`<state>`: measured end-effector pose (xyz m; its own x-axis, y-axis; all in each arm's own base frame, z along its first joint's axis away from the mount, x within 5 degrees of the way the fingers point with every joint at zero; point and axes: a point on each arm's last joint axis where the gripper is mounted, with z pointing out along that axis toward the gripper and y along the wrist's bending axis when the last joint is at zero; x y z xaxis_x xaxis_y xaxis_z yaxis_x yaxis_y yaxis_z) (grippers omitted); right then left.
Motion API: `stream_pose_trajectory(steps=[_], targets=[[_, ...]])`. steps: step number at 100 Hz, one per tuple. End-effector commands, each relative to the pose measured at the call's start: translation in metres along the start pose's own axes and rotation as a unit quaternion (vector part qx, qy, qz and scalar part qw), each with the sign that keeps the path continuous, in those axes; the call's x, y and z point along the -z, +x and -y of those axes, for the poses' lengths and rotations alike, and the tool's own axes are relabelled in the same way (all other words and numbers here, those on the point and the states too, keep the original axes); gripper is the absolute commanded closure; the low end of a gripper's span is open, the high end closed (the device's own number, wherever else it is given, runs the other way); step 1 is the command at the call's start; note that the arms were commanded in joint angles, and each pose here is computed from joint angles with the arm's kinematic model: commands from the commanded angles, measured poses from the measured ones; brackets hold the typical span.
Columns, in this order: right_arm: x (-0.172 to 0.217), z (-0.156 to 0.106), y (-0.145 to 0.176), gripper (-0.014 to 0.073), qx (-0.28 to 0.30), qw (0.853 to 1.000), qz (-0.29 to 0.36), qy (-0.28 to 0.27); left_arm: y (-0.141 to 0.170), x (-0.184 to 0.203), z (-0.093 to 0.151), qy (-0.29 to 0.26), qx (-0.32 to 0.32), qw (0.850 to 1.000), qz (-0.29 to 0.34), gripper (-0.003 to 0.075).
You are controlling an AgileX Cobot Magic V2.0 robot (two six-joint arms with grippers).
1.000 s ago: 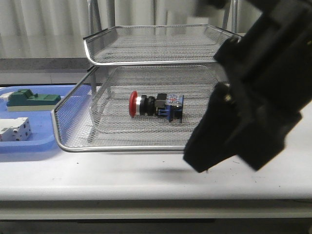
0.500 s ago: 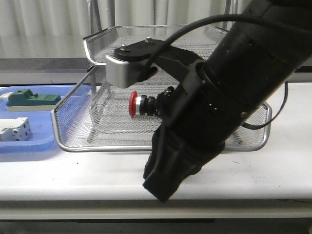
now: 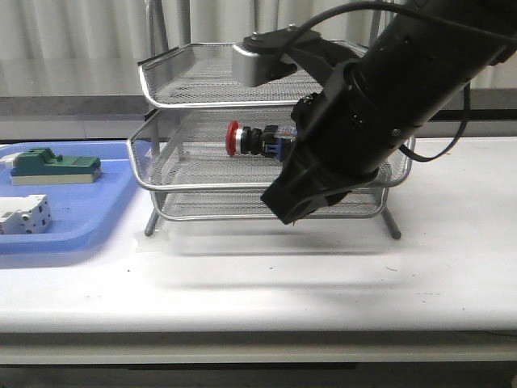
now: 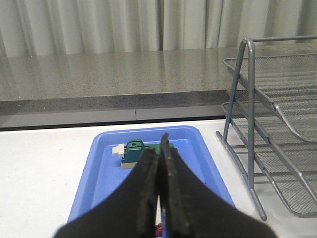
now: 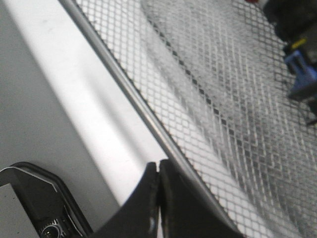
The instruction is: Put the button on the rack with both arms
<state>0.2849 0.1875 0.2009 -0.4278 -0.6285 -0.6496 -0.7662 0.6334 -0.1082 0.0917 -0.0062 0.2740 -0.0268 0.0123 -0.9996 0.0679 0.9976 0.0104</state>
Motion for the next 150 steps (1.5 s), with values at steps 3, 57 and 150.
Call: stream_pose_trajectory(steps=[3,57,150], targets=[[0.009,0.023,-0.021,0.0662,-0.001,0.998,0.046,0.043,-0.015,0.000,-0.003,-0.017,0.008,0.999,0.044,0.0740],[0.048,0.019,-0.024,0.0655,-0.051,0.998,0.019,-0.020,-0.015,0.000,-0.003,-0.017,0.008,0.999,0.044,0.0740],[0.247,0.014,0.055,0.0655,-0.235,0.950,0.090,0.183,-0.015,0.000,-0.003,-0.017,0.008,0.999,0.044,0.0740]])
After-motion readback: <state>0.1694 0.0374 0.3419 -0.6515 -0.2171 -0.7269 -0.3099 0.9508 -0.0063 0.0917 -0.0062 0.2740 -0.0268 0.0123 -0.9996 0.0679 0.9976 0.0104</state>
